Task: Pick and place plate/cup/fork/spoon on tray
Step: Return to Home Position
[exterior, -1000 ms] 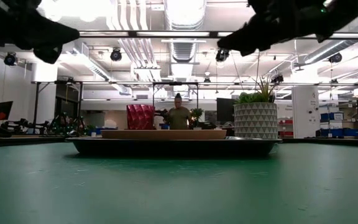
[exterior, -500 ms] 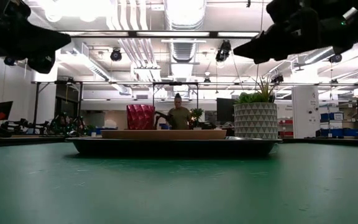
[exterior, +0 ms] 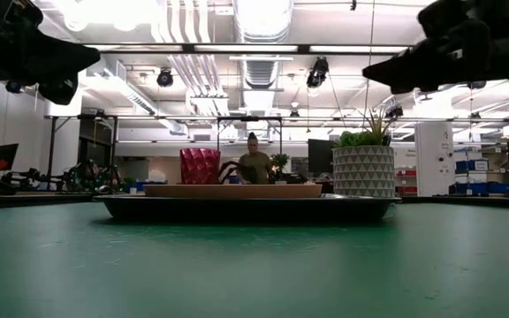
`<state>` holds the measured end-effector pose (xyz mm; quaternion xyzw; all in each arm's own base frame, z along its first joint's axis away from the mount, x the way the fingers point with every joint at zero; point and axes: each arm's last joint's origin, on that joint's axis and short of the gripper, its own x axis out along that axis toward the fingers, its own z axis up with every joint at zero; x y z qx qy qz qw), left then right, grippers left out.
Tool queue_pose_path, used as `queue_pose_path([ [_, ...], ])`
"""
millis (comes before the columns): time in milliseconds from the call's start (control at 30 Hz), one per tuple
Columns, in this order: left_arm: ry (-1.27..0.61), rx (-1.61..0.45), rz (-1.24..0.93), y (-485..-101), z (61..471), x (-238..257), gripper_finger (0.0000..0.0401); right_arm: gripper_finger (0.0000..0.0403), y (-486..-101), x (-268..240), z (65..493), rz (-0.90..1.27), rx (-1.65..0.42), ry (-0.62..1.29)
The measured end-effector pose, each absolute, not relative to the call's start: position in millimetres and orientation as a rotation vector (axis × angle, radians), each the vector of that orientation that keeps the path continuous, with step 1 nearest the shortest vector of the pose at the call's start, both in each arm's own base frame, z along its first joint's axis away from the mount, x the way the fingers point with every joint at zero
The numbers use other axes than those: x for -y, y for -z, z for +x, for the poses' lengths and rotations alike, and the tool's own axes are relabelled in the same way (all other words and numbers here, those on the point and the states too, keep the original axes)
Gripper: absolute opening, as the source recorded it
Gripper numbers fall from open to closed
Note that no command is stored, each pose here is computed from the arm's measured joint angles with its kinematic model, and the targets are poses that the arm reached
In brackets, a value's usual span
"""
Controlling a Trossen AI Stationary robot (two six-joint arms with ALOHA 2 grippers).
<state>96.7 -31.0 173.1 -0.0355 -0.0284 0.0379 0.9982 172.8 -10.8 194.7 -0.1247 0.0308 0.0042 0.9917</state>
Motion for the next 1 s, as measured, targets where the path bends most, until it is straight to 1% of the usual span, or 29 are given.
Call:
queue_pose_path([
  [400, -0.075, 0.056, -0.075, -173, 97, 31, 0.0001, 0.0052, -176, 8, 134, -0.23, 0.051, 0.004],
  [500, -0.075, 0.056, -0.075, -173, 97, 31, 0.0001, 0.0052, -180, 8, 126, -0.236, 0.11, 0.04],
  [733, -0.076, 0.039, -0.063, -171, 98, 32, 0.0001, 0.0052, -186, 8, 112, -0.262, 0.161, 0.072],
  [1000, -0.076, 0.029, -0.06, -170, 99, 32, 0.0001, 0.0052, -180, 7, 102, -0.271, 0.116, 0.066],
])
